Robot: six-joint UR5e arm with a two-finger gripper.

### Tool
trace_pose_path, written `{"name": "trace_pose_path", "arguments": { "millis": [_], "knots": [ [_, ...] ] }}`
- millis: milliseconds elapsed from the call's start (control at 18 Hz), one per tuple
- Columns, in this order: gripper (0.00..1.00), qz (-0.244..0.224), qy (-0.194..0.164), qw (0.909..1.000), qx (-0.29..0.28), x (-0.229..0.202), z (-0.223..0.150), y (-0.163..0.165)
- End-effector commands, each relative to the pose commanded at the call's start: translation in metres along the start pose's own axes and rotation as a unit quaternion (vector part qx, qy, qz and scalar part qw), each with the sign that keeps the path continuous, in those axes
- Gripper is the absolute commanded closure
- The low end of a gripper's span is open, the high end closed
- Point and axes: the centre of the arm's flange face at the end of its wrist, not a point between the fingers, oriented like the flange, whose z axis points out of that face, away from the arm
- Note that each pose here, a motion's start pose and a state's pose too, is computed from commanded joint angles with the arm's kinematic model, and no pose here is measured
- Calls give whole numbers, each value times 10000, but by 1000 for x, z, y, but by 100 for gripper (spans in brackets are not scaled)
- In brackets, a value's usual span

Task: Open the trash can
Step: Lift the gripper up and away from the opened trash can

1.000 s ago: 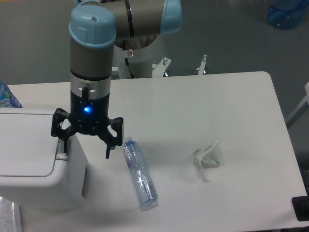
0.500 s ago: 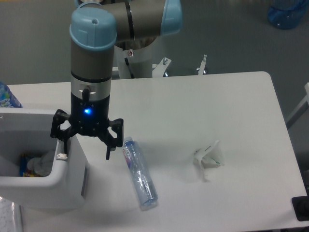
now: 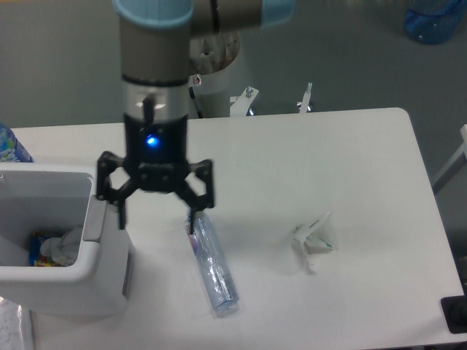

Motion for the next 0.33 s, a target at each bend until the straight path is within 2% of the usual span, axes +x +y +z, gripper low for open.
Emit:
{"name": "trace_pose_path", "arguments": {
  "millis": [56,167,333],
  "knots": [
    [0,422,-17,9990,-175,-1,-2,4],
    [0,899,-11,9948,-475,-7,-4,13],
    [0,1045,-55,9923,-670,-14,-1,19]
  ]
}}
